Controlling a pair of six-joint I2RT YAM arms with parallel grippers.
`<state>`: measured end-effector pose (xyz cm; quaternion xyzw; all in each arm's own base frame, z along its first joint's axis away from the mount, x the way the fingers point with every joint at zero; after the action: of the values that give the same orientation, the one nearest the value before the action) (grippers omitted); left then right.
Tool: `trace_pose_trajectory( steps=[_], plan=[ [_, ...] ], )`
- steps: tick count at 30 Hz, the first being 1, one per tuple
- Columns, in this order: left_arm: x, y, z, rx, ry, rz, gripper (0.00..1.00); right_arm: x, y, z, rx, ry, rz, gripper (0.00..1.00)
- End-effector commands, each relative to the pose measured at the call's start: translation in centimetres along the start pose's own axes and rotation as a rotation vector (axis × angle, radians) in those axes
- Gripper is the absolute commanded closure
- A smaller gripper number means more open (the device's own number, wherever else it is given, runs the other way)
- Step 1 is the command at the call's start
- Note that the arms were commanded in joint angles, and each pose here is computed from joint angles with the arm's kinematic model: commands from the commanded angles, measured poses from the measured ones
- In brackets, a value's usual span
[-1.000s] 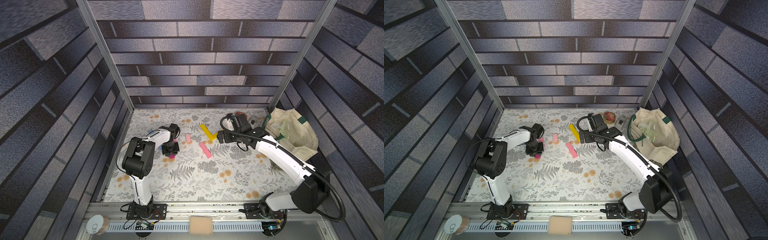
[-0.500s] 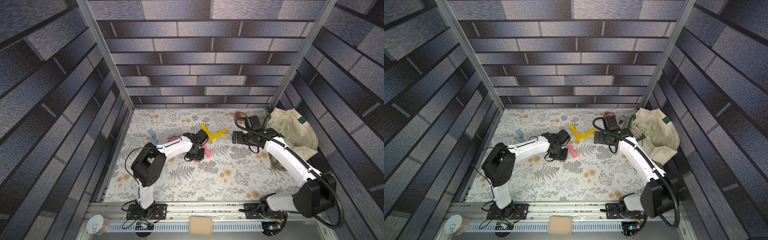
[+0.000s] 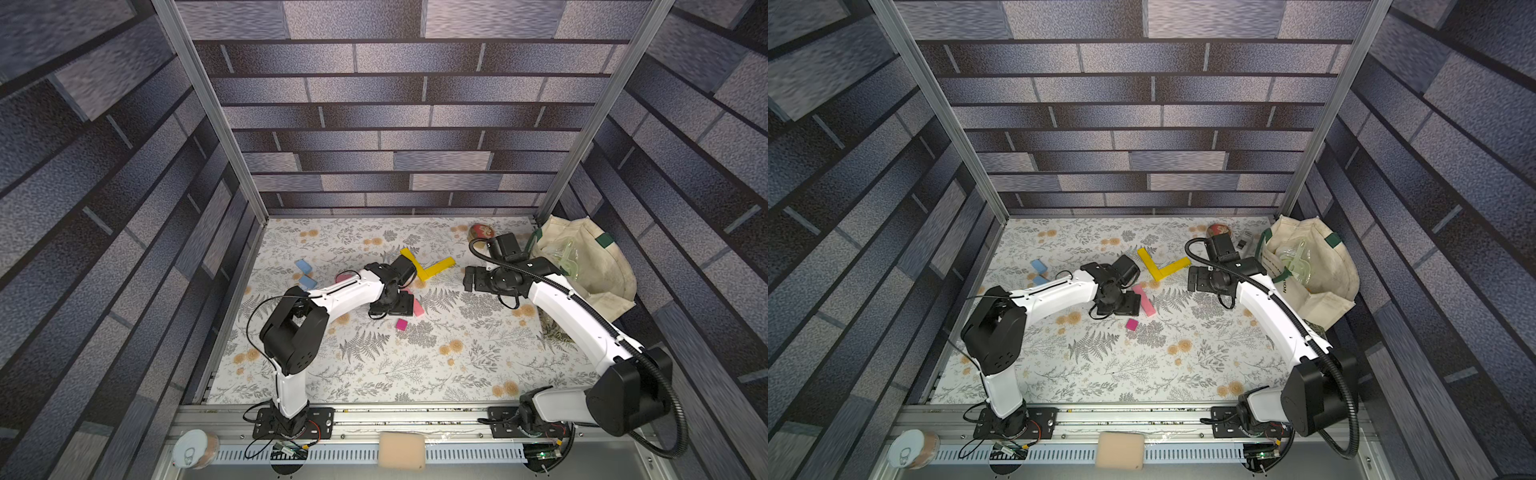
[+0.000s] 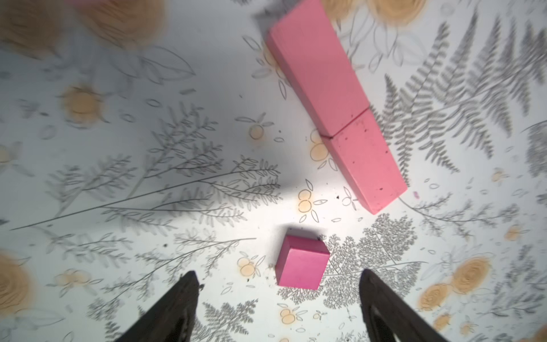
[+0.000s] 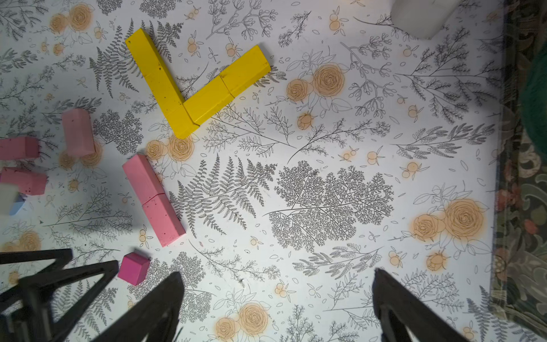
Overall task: Assemble the letter v with building blocks
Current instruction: Place the building block at the center of the board, then assemble the building block at the center of the board.
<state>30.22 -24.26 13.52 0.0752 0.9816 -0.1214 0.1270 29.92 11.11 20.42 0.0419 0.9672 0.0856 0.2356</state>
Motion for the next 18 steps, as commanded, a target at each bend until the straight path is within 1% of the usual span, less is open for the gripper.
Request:
trace_pose_trajectory(
  steps=[1, 3, 6, 8, 10, 12, 15, 18],
  plan=[
    [-1.8, 3.3, -6.9, 0.063, -0.143, -0.066, 0.0, 0.5, 2.0, 0.0, -0.021, 0.03, -0.096, 0.0],
    [-2.5, 5.5, -9.5, 0.154, -0.204, -0.14, 0.0, 1.4, 3.0, 0.6, 0.009, 0.056, -0.166, 0.0],
    [-3.0, 8.6, -12.6, 0.359, -0.295, -0.269, 0.0, 3.0, 4.4, 1.9, 0.034, 0.109, -0.23, 0.01],
    [-2.9, 10.8, -13.8, 0.471, -0.351, -0.35, 0.0, 3.9, 5.1, 2.7, 0.044, 0.14, -0.235, 0.02],
    [-2.4, 12.7, -14.1, 0.541, -0.391, -0.417, 0.0, 4.9, 5.6, 3.5, 0.064, 0.168, -0.215, 0.06],
    [-1.6, 13.6, -14.0, 0.566, -0.403, -0.44, 0.0, 5.9, 6.3, 4.1, 0.069, 0.193, -0.189, 0.11],
    [-0.5, 14.2, -13.2, 0.556, -0.412, -0.457, 0.0, 7.0, 7.6, 5.1, 0.095, 0.215, -0.175, 0.21],
    [0.0, 14.5, -12.5, 0.555, -0.393, -0.486, 0.0, 8.1, 9.2, 6.1, 0.104, 0.237, -0.177, 0.23]
  ],
)
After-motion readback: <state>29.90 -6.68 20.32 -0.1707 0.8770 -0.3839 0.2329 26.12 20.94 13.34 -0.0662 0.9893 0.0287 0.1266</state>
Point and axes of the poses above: each gripper's point midway between its finger pads, its own z axis out along the fingers, its own y axis along the line the jaws close on, x = y × z, the point moved 4 cm from there along -z, back along the fingers, and after that the axes turned 5 degrees about z, right-handed, at the moved point
